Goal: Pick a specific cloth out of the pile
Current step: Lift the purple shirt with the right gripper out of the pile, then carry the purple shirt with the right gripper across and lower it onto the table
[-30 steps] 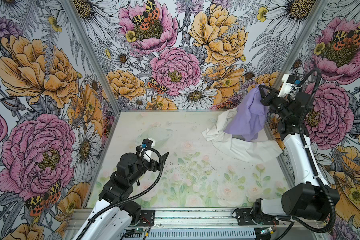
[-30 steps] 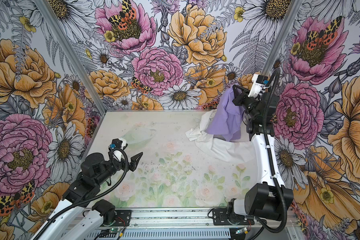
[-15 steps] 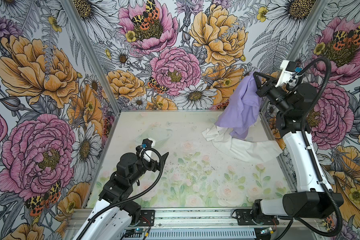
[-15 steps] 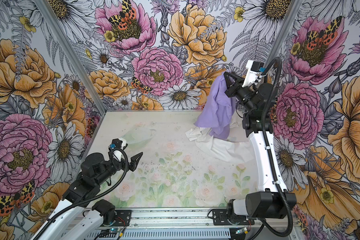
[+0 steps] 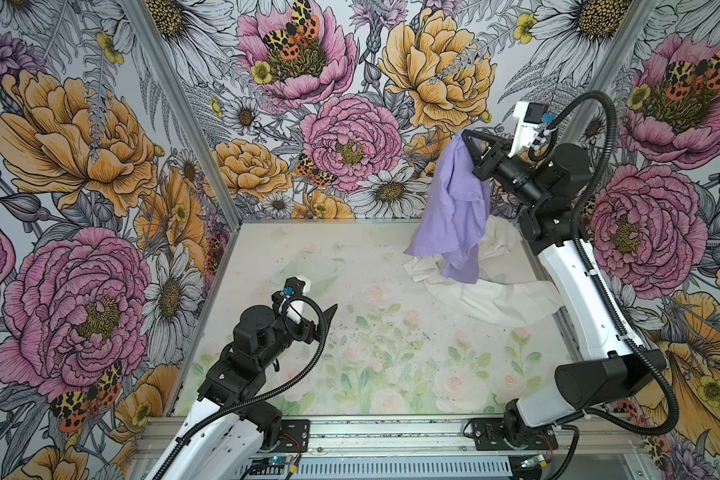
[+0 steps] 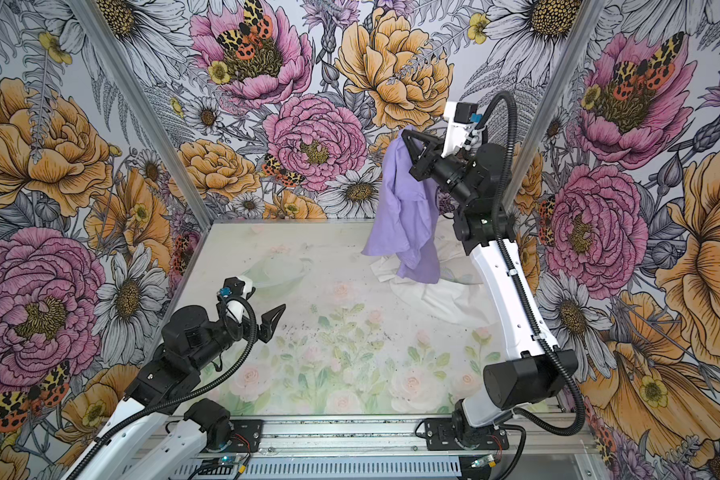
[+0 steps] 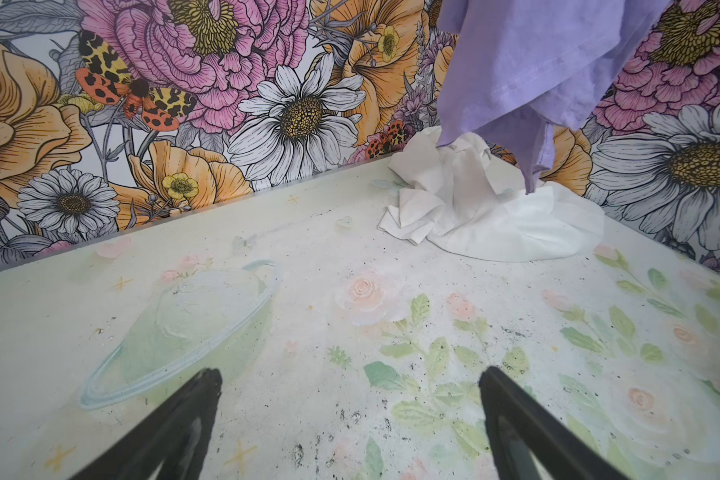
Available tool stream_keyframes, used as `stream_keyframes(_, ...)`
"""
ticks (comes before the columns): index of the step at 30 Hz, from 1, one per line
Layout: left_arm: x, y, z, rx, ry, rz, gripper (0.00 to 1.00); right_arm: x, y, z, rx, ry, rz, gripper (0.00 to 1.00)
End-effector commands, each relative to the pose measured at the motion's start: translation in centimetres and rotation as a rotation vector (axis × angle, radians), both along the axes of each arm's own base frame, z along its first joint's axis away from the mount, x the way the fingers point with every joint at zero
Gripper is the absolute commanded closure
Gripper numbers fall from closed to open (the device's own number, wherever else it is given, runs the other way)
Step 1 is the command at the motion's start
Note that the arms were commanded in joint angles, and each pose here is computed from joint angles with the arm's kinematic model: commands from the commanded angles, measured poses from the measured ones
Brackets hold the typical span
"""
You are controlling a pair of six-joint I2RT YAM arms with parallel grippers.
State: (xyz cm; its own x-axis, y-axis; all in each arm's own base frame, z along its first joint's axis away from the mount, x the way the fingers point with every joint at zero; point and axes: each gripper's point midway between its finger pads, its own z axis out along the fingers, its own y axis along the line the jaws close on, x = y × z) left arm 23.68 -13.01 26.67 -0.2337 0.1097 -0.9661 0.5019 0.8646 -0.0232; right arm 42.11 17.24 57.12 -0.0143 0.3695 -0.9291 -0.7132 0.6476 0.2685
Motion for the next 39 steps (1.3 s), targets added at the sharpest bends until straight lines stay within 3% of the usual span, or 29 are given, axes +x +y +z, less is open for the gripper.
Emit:
stream_keyframes(1,0.2,0.4,-0.6,0.021,0.002,0.017,0.01,-0.4,2.3,1.4,-0.022,-0.060,0.021,1.00)
stream_keyframes(16,0.1,0.4,-0.5,0.020,0.000,0.019,0.01,2.6,15.2,-2.5,-0.043,-0.003,0.225,1.00)
stream_keyframes(24,0.2,0.5,-0.6,0.022,-0.001,0.024,0.01,3.9,24.6,-7.4,-0.035,0.060,0.367,1.00)
stream_keyframes(31,0.2,0.7,-0.5,0.022,-0.005,0.032,0.01,5.8,30.7,-15.7,-0.077,0.168,0.413,1.00)
stream_keyframes(39,0.2,0.8,-0.4,0.024,-0.009,0.039,0.01,7.9,32.2,-30.5,-0.210,0.463,0.365,1.00)
